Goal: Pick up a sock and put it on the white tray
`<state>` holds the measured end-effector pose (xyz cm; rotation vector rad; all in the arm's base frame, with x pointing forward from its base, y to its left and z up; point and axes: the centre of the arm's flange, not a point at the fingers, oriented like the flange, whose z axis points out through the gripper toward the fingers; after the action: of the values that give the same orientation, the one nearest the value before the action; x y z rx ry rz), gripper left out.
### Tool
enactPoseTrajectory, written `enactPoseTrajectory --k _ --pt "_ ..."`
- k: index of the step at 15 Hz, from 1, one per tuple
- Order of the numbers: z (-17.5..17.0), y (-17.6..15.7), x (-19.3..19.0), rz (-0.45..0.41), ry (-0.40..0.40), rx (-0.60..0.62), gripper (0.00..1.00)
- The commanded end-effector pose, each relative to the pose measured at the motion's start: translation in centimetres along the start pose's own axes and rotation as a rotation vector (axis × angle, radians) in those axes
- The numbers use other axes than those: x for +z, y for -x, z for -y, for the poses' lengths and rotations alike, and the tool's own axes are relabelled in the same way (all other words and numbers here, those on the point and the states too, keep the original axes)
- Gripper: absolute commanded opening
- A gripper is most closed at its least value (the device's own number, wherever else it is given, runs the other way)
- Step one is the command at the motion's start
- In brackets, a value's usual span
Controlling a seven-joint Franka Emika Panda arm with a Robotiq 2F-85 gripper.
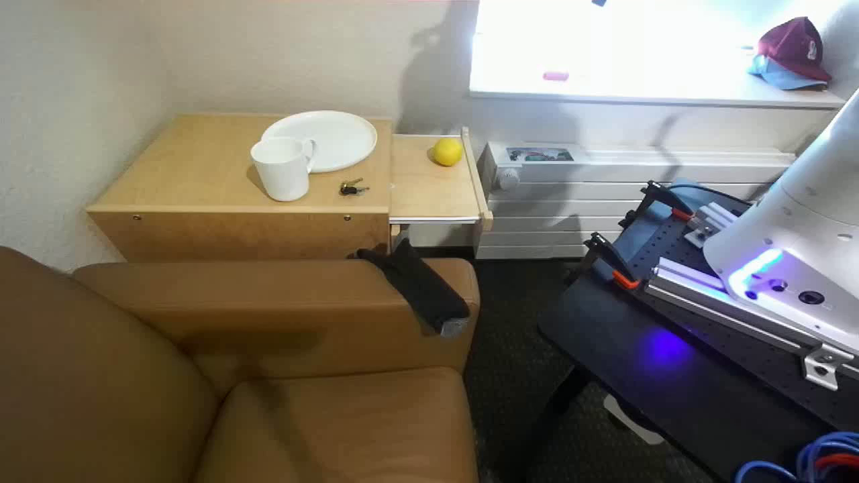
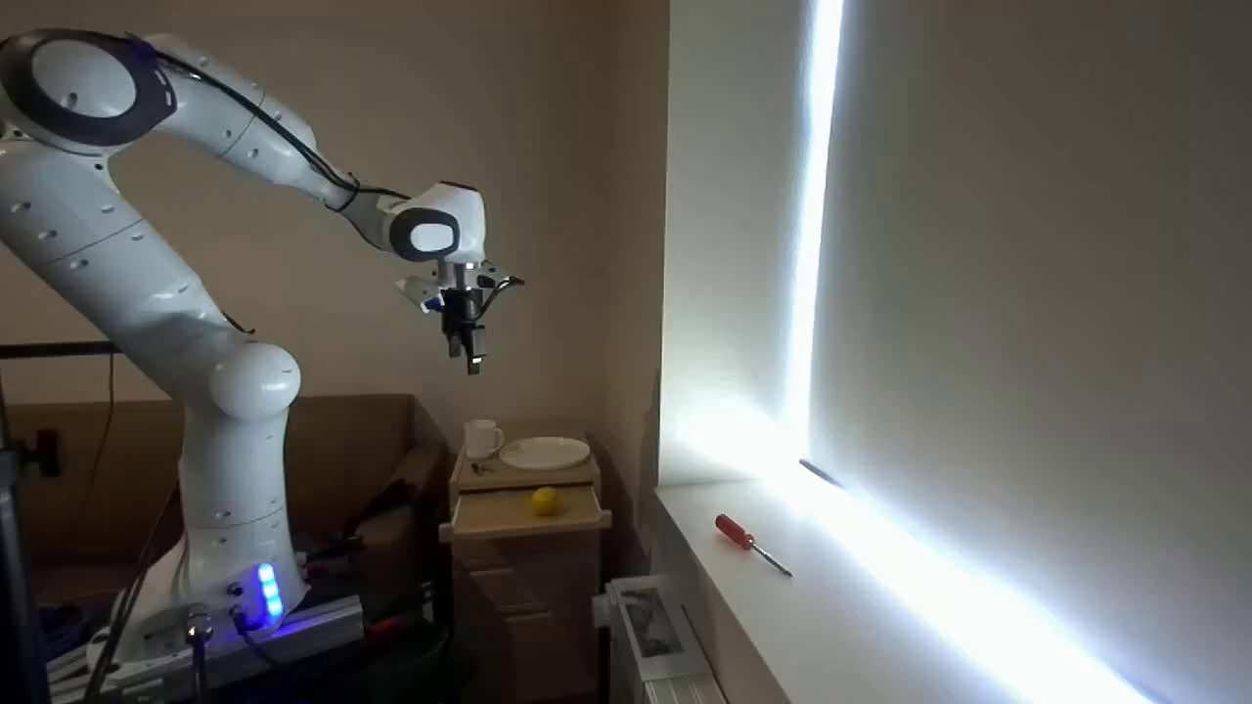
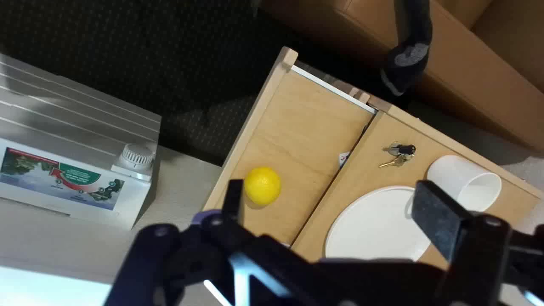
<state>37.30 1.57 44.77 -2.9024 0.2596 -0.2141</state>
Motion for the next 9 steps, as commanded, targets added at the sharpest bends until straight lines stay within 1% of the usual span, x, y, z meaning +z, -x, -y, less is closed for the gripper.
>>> enactPoseTrajectory --k 1,8,9 --pt "0.0 0.0 0.0 0.0 0.0 0.0 1.0" --pt "0.0 0.0 0.0 0.0 0.0 0.0 1.0" --pt "0.02 -0.22 0.96 0.009 0.01 0.007 1.0"
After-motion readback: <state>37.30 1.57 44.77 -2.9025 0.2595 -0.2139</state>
